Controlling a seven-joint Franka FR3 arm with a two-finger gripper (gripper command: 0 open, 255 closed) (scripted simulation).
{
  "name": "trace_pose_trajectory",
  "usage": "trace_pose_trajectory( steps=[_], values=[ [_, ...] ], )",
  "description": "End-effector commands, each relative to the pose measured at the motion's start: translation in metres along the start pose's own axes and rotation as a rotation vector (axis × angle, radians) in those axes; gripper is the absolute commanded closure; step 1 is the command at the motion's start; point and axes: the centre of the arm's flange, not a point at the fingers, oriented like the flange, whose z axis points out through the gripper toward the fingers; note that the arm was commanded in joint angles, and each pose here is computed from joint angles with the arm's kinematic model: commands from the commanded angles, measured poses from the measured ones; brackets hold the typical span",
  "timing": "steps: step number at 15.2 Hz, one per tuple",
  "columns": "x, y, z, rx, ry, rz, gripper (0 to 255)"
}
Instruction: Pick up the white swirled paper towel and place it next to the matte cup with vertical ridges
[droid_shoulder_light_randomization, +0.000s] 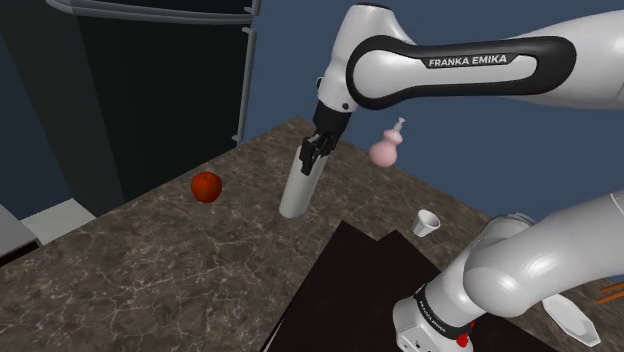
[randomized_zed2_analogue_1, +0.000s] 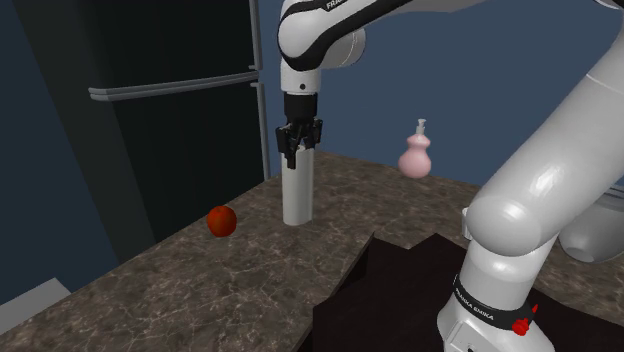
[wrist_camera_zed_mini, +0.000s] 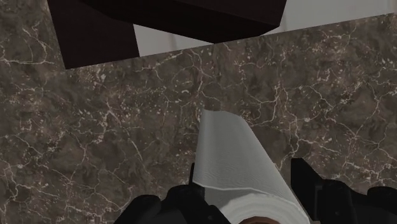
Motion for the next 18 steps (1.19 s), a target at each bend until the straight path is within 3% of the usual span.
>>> trace_pose_trajectory(
  steps=[1, 18],
  values=[
    [0.0, -0.001, -0.011, 0.0, 0.0, 0.0, 255],
    [0.0, -0.005, -0.1, 0.0, 0.0, 0.0, 255]
  ],
)
